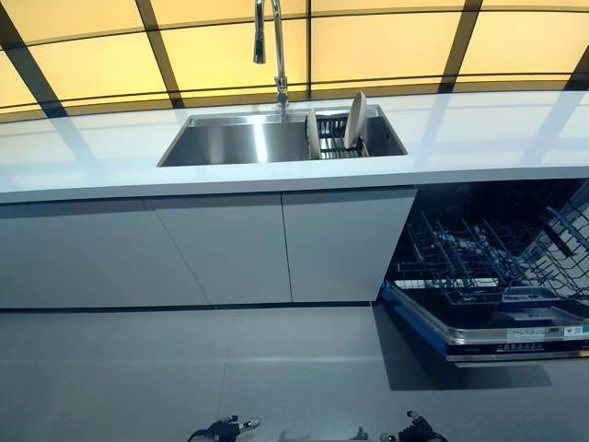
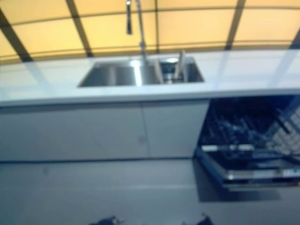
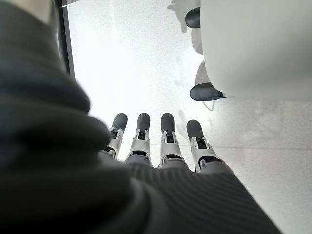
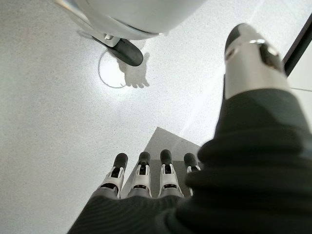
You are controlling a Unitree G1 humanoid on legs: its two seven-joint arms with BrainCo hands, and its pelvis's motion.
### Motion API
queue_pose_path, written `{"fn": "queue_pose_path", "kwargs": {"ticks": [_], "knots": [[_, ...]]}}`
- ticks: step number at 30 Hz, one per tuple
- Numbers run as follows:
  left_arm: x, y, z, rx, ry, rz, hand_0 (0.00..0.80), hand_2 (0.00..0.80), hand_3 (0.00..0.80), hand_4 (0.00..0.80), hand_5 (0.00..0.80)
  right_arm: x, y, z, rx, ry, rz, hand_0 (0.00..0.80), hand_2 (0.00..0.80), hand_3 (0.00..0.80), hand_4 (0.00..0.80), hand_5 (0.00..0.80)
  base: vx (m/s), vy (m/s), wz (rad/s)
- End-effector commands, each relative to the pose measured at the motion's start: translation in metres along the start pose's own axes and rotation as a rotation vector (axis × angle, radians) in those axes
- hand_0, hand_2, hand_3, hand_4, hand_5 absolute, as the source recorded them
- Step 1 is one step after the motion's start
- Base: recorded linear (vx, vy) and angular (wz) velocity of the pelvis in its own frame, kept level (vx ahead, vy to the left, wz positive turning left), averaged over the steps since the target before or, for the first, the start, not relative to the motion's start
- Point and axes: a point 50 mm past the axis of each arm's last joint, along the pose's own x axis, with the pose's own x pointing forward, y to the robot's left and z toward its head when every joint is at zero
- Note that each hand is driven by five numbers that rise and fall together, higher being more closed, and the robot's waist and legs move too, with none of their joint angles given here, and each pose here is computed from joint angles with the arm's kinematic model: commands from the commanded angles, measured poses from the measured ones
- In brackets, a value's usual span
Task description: Take plates into dishwasher
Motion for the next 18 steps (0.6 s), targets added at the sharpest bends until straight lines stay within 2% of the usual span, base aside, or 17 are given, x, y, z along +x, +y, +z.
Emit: {"fn": "queue_pose_path", "kwargs": {"ticks": [1,7,14,18], "knots": [[0.002,-0.003,0.004,0.040,0.029,0.003,0.000,0.000,0.000,0.000,0.000,0.001,0.007,0.023,-0.041,-0.037,0.028,0.000,0.000,0.000,0.000,0.000,0.047,-0.046,0.04],[0.002,0.001,0.005,0.032,0.016,0.023,0.000,0.000,0.000,0.000,0.000,0.002,0.007,0.022,-0.126,-0.024,0.037,0.000,0.000,0.000,0.000,0.000,0.076,-0.086,0.05],[0.001,0.009,0.010,-0.131,-0.036,0.089,0.000,0.000,0.000,0.000,0.000,0.003,0.001,0.032,-0.191,-0.058,0.074,0.000,0.000,0.000,0.000,0.000,0.085,-0.098,-0.05],[0.001,0.006,0.006,-0.098,-0.042,0.078,0.000,0.000,0.000,0.000,0.000,0.004,-0.004,0.020,-0.166,-0.023,0.048,0.000,0.000,0.000,0.000,0.000,0.412,0.083,-0.21]]}}
